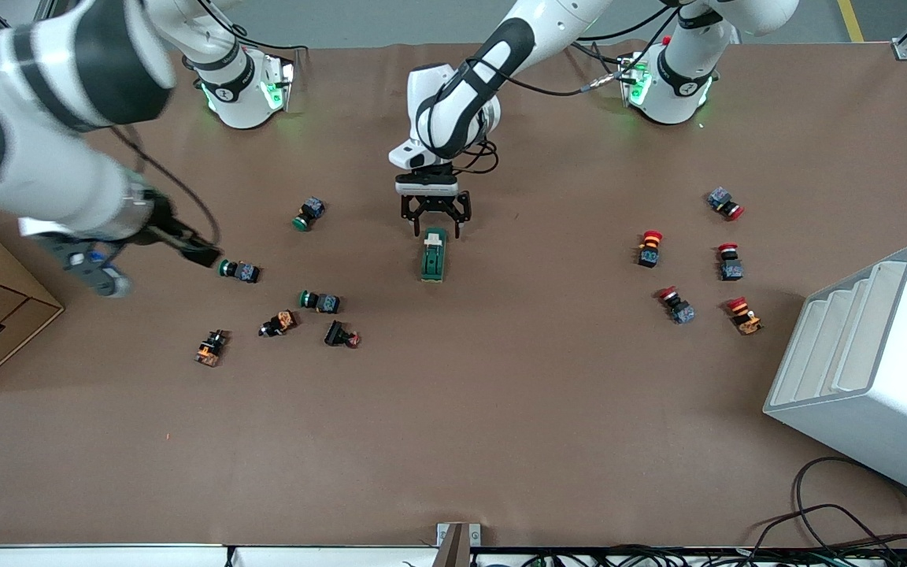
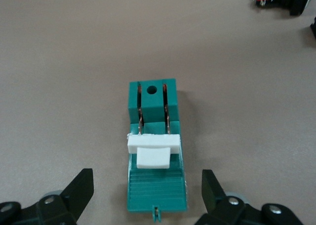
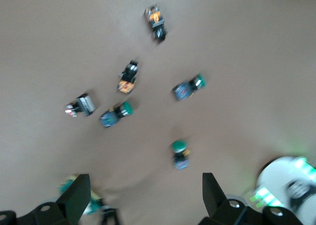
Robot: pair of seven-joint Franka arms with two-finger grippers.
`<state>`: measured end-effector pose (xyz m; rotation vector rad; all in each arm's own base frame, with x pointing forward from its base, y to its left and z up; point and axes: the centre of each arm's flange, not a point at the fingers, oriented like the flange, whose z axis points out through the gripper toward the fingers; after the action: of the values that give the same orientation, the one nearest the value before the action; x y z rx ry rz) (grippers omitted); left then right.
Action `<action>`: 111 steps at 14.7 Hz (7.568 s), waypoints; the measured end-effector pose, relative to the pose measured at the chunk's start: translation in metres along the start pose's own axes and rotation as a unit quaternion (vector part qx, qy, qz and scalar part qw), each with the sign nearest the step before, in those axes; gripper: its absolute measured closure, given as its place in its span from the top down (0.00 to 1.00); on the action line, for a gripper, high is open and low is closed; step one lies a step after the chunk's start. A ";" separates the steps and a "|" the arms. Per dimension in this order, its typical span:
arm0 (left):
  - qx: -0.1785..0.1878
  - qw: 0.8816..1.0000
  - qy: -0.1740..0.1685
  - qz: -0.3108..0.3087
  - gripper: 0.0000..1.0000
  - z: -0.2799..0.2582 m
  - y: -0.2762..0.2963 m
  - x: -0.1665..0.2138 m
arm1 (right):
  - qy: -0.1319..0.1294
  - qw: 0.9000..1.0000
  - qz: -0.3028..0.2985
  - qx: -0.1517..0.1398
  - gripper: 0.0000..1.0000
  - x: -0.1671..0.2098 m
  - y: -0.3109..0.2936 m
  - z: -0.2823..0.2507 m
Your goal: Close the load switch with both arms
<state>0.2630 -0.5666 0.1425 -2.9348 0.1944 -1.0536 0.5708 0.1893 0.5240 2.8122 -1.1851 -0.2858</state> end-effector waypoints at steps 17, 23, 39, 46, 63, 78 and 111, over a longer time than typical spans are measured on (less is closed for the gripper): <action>-0.010 0.995 0.097 -0.015 0.97 0.002 0.005 -0.059 | 0.013 0.936 0.336 0.100 1.00 -0.170 -0.165 0.218; -0.017 0.990 0.140 -0.026 0.97 0.007 0.004 -0.074 | 0.019 0.938 0.333 0.095 1.00 -0.223 -0.150 0.286; -0.015 0.988 0.152 -0.027 0.97 0.008 0.005 -0.078 | 0.017 0.934 0.329 0.137 1.00 -0.267 -0.127 0.336; -0.015 0.988 0.152 -0.030 0.97 0.009 0.005 -0.078 | 0.027 0.933 0.328 0.146 1.00 -0.256 -0.129 0.332; -0.016 0.988 0.150 -0.040 0.97 0.011 0.003 -0.074 | 0.026 0.918 0.349 0.187 1.00 -0.204 -0.162 0.301; -0.015 0.986 0.149 -0.068 1.00 0.015 0.001 -0.026 | 0.044 0.954 0.264 0.137 1.00 -0.068 -0.174 0.186; 0.051 0.961 -0.263 -0.064 1.00 -0.094 -0.384 0.492 | -0.026 0.933 -0.360 0.000 1.00 0.191 0.139 -0.037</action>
<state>0.6226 -0.2432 0.5485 -3.0286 -0.0611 -0.2468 0.6119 -0.0445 0.5534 3.1306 -0.0999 -0.3935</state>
